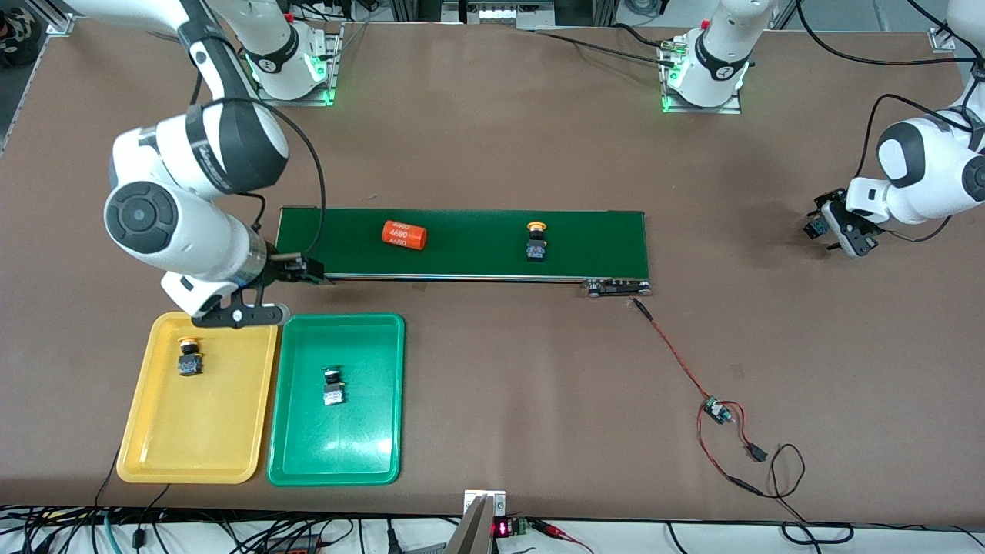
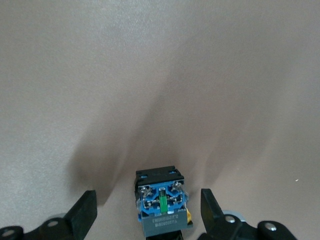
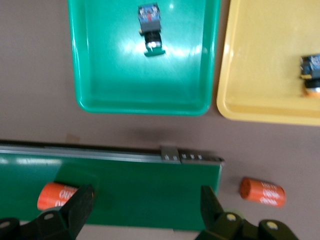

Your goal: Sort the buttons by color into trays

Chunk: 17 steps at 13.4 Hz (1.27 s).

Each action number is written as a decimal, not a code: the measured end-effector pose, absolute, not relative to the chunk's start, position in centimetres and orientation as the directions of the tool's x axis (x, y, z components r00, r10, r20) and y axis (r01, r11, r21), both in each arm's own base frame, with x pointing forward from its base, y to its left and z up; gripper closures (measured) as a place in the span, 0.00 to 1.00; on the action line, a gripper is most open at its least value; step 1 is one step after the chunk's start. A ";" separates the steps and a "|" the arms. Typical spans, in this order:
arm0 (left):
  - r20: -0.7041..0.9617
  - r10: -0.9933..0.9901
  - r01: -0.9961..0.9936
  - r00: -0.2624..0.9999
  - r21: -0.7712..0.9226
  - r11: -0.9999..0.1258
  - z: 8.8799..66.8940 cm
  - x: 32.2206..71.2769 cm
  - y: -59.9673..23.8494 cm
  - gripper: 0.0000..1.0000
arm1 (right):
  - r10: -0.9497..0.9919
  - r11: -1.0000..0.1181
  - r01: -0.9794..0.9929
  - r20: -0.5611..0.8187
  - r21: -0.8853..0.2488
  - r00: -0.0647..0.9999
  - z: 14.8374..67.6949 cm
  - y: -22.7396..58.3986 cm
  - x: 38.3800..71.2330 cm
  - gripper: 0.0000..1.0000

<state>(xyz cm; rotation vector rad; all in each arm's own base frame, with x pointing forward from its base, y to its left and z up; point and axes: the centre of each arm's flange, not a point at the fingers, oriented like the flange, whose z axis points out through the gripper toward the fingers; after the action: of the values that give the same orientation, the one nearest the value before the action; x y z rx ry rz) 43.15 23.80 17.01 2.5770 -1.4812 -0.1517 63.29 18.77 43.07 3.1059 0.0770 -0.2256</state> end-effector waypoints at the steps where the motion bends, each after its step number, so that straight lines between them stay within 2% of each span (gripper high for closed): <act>1: -0.004 -0.864 -0.848 0.504 0.187 -0.496 16.9 43.0 23.9 0.16 | 0.040 -0.998 0.045 -0.158 0.032 0.987 43.8 18.2 62.7 0.04; 4: 0.002 -0.869 -0.858 0.495 0.161 -0.488 16.9 42.9 24.4 0.52 | 0.019 -0.998 0.029 -0.172 0.053 0.985 45.0 16.8 60.6 0.04; 5: 0.002 -0.871 -0.860 0.491 0.158 -0.485 17.0 42.9 24.4 0.59 | 0.014 -0.998 0.024 -0.175 0.058 0.984 45.2 16.7 59.9 0.04; 9: -0.001 -0.871 -0.862 0.490 0.147 -0.485 17.4 43.1 24.4 0.59 | 0.006 -0.997 0.019 -0.181 0.070 0.983 45.6 16.5 58.2 0.04; 11: -0.012 -0.858 -0.850 0.514 0.124 -0.511 18.5 44.5 22.8 0.59 | 0.004 -0.997 0.017 -0.181 0.070 0.984 45.6 16.5 58.2 0.04; 14: -0.055 -0.822 -0.817 0.567 0.086 -0.570 21.3 48.5 14.9 0.59 | -0.006 -1.000 -0.003 -0.182 0.022 0.983 45.4 16.9 58.2 0.04; 17: -0.076 -0.774 -0.775 0.628 0.033 -0.631 23.8 51.0 4.8 0.59 | -0.006 -1.000 -0.007 -0.126 -0.007 0.992 43.3 17.3 58.5 0.03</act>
<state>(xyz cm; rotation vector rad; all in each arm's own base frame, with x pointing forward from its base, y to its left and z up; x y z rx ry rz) 51.01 4.85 23.83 2.8371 -1.3499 -0.1309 58.47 17.33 43.33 3.1428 -0.0109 -0.1984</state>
